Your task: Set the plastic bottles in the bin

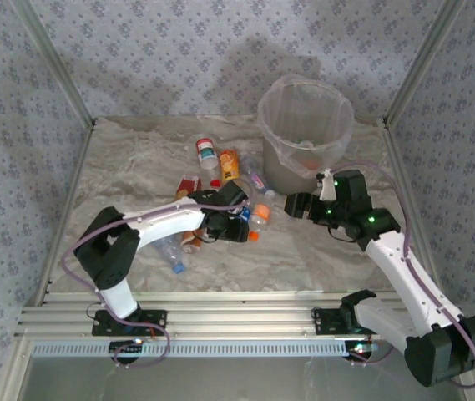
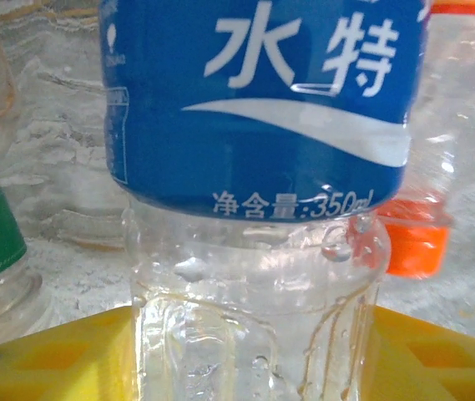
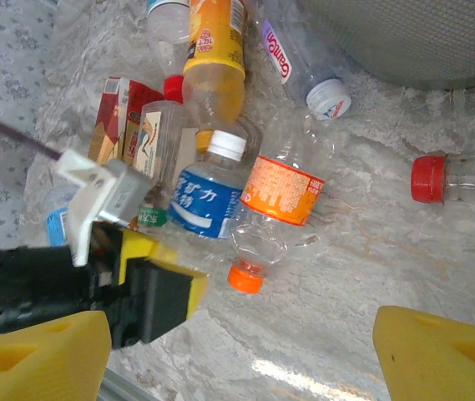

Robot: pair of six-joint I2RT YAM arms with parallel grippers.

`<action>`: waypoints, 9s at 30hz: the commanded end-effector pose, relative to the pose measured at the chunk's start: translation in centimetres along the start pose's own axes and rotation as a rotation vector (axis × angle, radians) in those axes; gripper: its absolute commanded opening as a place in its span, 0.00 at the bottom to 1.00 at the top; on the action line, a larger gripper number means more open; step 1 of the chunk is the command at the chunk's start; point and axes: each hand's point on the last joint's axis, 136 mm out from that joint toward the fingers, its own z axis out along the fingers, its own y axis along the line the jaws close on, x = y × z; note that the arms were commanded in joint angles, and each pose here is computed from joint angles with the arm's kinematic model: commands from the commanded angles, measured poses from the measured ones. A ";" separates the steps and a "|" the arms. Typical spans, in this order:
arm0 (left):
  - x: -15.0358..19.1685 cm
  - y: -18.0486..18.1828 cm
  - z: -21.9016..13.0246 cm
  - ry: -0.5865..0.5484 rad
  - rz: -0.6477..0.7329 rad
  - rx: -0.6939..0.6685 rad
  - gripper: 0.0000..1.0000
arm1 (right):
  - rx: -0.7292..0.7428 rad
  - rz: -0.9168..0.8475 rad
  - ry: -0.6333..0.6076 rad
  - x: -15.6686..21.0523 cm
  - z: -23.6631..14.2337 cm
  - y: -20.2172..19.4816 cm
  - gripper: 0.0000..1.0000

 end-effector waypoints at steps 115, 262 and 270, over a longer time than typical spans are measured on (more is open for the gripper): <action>-3.0 -9.7 -20.8 -0.624 0.465 0.524 1.00 | 0.493 -0.273 -0.212 -27.0 2.3 -3.7 0.61; -4.6 -10.6 -7.7 -0.372 0.173 0.675 0.53 | -0.197 0.075 -0.016 -0.8 3.2 4.6 0.88; -3.8 -12.2 -9.4 -0.401 0.228 0.710 0.54 | -0.189 0.060 0.000 -0.7 5.1 5.4 0.91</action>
